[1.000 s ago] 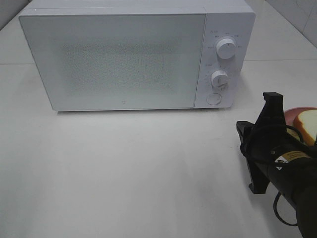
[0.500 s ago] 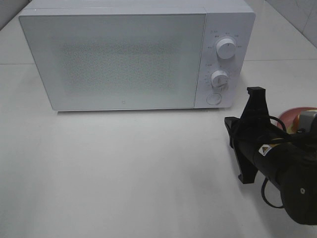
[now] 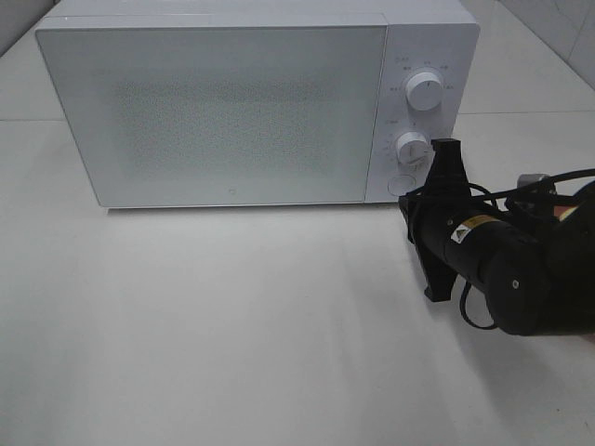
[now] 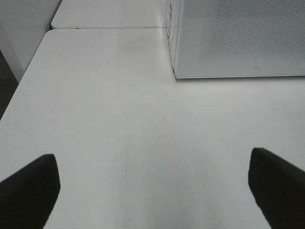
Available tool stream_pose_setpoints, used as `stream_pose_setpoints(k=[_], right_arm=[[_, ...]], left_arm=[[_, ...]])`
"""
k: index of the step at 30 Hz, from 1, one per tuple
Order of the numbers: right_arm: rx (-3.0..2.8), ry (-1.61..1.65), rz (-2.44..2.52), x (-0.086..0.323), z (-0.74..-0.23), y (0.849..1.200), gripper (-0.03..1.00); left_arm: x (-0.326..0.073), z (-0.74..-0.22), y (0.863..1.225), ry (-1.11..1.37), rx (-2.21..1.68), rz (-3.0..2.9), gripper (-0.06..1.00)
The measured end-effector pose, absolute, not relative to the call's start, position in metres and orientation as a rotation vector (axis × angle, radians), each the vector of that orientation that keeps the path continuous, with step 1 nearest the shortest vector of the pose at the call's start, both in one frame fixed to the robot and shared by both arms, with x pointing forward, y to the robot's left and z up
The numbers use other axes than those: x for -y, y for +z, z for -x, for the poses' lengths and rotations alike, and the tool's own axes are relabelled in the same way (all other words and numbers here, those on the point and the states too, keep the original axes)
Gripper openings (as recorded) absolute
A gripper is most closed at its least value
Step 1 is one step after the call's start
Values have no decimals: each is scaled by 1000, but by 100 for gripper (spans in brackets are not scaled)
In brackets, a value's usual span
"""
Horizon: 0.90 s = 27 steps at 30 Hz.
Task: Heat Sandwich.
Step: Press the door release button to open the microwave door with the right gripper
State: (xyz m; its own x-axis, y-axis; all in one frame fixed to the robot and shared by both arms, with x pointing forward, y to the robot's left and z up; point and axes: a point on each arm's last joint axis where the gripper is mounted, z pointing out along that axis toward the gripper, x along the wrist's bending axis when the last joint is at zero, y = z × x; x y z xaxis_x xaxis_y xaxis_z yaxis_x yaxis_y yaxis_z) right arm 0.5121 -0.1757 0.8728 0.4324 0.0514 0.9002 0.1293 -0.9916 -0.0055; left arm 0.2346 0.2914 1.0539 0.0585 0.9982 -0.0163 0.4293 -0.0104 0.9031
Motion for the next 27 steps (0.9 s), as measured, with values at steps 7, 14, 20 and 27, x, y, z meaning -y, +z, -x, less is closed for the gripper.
stream_pose_setpoints(k=[7, 14, 20, 27], right_arm=[[153, -1611, 2603, 175, -538, 868, 2], [118, -1597, 2615, 177, -558, 865, 2], [92, -1587, 2632, 179, -568, 859, 2], [66, -1558, 2659, 179, -573, 854, 2]], left_arm=[[-291, -235, 1054, 917, -1480, -1553, 99], [-291, -235, 1054, 917, -1480, -1553, 99], [-291, -235, 1054, 917, -1480, -1553, 99], [-291, -235, 1054, 917, -1480, -1553, 99]])
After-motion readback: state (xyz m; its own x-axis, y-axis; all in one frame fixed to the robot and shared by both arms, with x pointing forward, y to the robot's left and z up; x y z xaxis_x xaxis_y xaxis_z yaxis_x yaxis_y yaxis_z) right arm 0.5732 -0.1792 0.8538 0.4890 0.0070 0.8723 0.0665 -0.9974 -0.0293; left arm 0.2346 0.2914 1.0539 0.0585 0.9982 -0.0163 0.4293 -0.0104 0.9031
